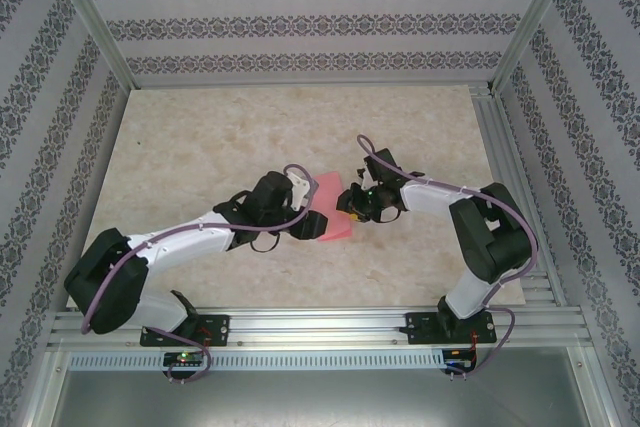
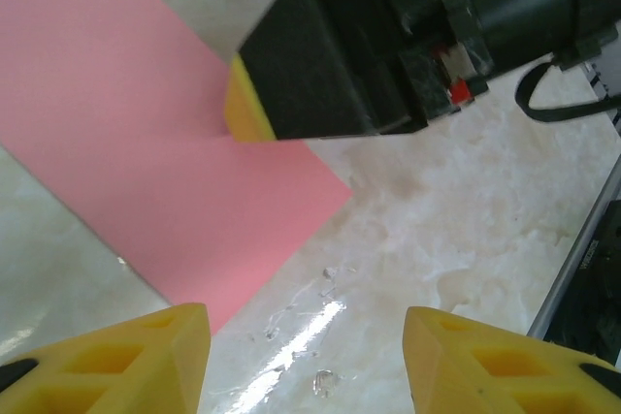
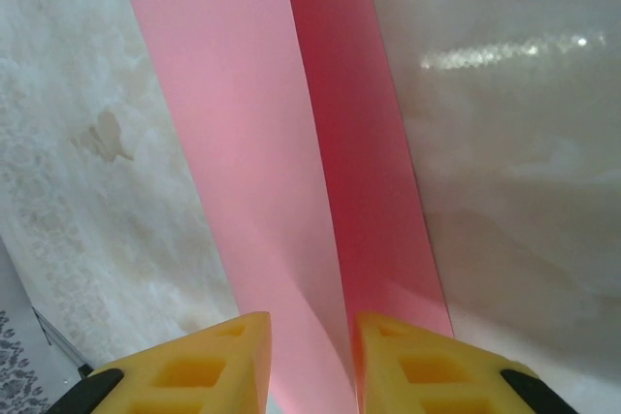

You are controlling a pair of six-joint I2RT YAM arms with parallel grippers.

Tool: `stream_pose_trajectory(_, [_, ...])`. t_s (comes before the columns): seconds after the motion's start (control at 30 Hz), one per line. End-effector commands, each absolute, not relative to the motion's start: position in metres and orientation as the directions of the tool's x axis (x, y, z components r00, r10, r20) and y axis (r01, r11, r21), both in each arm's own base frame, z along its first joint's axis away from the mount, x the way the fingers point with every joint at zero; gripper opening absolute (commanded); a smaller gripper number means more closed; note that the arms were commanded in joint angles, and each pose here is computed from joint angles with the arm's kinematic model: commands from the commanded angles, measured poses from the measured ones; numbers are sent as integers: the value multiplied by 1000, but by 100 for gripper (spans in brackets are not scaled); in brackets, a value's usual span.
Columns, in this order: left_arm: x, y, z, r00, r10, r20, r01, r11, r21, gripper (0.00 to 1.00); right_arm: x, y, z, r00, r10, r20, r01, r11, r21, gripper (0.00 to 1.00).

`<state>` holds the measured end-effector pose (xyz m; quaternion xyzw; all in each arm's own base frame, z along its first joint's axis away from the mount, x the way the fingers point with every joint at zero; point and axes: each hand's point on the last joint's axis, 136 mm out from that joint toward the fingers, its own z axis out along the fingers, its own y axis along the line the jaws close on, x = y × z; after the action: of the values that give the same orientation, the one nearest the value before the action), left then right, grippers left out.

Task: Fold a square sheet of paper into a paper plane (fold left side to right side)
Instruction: Fold the triangle a second time at the center of the table.

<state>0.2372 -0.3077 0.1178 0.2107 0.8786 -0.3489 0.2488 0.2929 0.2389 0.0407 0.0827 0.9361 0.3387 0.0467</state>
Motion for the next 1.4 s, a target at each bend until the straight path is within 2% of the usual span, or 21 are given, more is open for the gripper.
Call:
stream_pose_trajectory(0.0, [243,-324,122,-739,210,-640,592,655,-469,57,301,241,45,-985,170,-29,110,749,653,29])
stream_pose_trajectory(0.93, [240,-378,77,-740,368,-563,609,723,-327,58,310,246,54,-985,174,-11,123,734,668,29])
stream_pose_trajectory(1.37, [251,-374,62,-745,394,-538,571,794,-209,57,308,246,52,-984,176,-4,129,733,668,28])
